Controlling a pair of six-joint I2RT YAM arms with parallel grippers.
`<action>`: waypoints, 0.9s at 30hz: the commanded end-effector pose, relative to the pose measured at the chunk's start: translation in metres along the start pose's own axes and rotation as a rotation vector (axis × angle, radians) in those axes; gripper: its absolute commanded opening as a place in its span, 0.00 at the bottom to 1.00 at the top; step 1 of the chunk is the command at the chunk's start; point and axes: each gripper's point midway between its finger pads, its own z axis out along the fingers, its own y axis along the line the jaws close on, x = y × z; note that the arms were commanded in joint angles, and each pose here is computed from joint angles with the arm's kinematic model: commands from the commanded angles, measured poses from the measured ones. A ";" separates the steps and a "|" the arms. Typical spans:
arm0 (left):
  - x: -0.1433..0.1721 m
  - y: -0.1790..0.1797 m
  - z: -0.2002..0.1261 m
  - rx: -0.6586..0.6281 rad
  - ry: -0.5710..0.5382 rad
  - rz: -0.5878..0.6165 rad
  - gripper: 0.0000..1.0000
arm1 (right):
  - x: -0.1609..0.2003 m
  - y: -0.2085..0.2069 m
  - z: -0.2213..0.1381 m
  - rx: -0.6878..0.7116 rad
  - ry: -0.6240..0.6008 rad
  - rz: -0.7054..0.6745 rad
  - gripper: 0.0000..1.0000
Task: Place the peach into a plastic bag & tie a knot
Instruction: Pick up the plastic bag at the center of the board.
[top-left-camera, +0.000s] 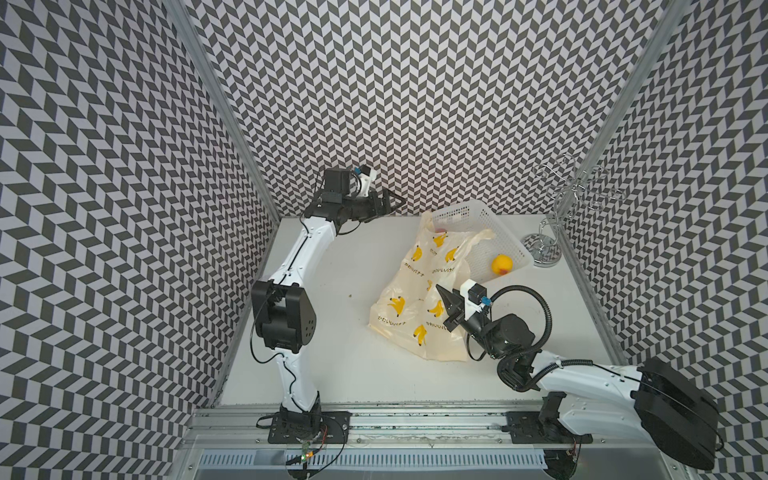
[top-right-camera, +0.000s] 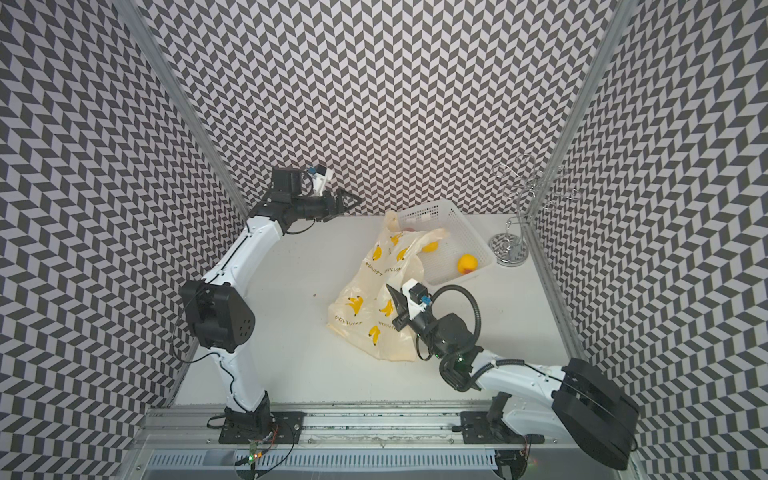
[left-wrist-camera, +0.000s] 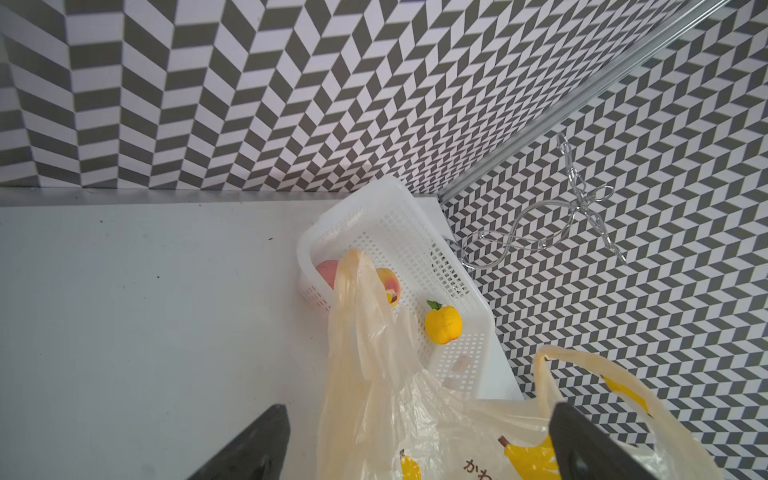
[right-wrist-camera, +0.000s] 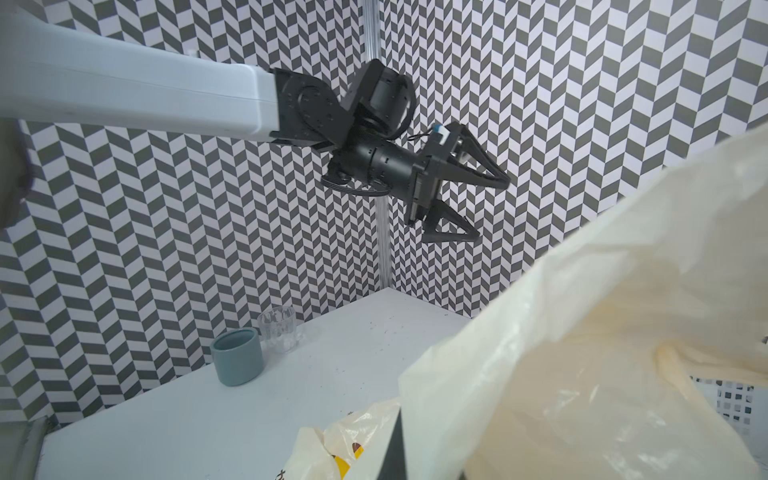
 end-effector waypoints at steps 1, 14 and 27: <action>0.035 0.018 0.028 -0.010 0.142 -0.050 0.99 | -0.017 0.008 -0.001 -0.011 -0.074 -0.073 0.00; 0.094 0.022 0.114 0.002 0.338 -0.014 0.81 | 0.011 0.038 0.008 -0.080 0.020 -0.172 0.00; -0.056 -0.002 -0.056 0.000 -0.106 0.055 0.00 | -0.007 -0.012 -0.016 0.184 -0.059 -0.013 0.20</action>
